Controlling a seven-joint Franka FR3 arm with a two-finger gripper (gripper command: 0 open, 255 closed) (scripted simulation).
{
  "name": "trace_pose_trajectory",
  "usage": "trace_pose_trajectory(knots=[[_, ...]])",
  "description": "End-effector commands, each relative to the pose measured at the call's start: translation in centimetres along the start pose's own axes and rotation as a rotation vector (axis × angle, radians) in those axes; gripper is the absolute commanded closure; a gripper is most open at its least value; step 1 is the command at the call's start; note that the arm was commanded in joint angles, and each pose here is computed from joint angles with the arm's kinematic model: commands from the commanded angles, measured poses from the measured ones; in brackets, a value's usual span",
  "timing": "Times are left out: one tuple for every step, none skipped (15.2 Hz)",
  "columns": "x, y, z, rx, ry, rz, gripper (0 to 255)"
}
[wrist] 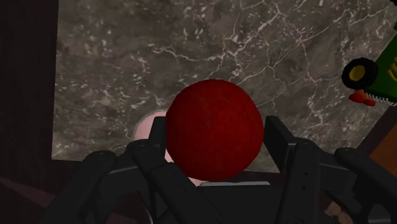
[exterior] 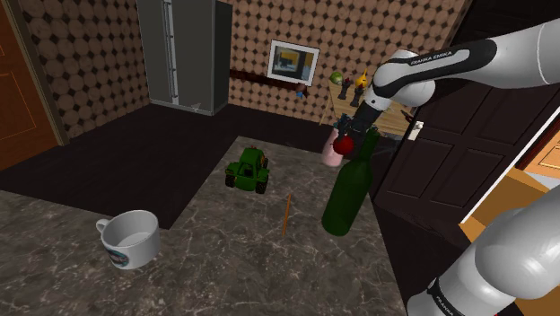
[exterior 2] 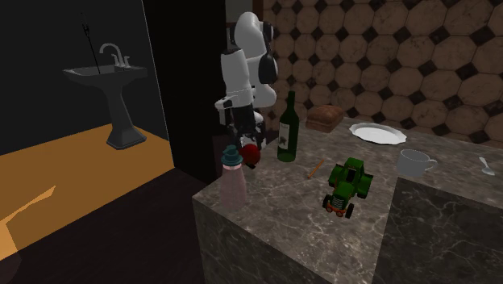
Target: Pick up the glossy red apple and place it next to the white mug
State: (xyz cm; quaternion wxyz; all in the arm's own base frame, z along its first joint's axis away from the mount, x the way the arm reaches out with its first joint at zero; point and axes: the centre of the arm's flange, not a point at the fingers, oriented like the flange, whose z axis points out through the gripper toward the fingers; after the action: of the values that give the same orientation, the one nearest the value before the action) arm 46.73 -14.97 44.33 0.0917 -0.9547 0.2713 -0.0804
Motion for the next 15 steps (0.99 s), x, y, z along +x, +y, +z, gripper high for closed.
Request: trace_pose_trajectory(knots=[[0.0,-0.2,-1.0,0.000,0.000,0.000,255],[0.1,-0.4,-1.5,0.000,0.000,0.000,255],[0.1,-0.5,-2.0,0.000,0.000,0.000,255],[0.2,-0.6,-2.5,0.000,0.000,0.000,255],[0.2,-0.7,-3.0,0.000,0.000,0.000,255],[0.3,-0.8,-3.5,0.000,0.000,0.000,255],[0.3,-0.9,-4.0,0.000,0.000,0.000,255],[-0.4,-2.0,-3.8,0.000,0.000,0.000,255],[-1.2,-3.1,-3.7,0.000,0.000,0.000,255],[-1.9,-4.1,-3.5,0.000,0.000,0.000,255],[-2.7,-5.2,-3.3,0.000,0.000,0.000,255],[-3.4,-6.3,-3.2,0.000,0.000,0.000,255],[-4.2,-7.4,-3.0,0.000,0.000,0.000,255],[-4.9,-8.4,-2.9,0.000,0.000,0.000,255],[-5.7,-9.5,-2.7,0.000,0.000,0.000,255]])
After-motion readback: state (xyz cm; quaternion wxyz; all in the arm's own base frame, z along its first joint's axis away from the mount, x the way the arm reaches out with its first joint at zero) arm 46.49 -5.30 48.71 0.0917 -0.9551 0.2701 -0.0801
